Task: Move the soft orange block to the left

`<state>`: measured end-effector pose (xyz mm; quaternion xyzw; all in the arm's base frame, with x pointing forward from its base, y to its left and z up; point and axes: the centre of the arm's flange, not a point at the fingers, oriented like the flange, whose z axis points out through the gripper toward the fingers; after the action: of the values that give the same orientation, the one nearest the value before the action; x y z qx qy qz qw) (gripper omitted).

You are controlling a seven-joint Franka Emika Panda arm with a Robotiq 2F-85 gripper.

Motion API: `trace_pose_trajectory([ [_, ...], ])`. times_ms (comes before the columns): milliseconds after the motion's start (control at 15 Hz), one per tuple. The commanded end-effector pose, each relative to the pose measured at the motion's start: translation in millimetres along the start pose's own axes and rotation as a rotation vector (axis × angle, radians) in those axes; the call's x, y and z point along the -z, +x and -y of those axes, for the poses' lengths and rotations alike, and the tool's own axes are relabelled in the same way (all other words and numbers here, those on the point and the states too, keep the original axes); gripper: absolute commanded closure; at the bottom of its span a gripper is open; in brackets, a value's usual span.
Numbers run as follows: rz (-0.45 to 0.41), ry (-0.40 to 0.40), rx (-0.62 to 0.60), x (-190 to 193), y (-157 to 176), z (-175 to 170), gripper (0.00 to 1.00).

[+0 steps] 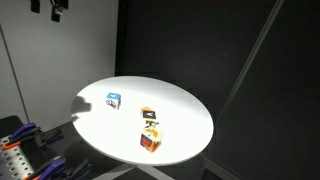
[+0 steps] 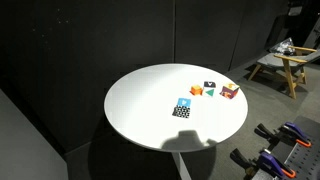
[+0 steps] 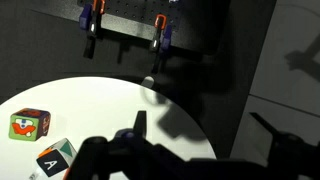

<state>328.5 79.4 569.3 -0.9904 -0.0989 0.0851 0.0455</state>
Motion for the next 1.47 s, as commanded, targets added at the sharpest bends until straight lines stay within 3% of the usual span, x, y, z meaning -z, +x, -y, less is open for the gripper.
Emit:
trace_pose_trajectory([
  [0,-0.001,0.0,0.0,0.2,-0.1,0.0,0.0],
  [1400,-0.001,0.011,-0.002,0.9,0.2,-3.9,0.0],
])
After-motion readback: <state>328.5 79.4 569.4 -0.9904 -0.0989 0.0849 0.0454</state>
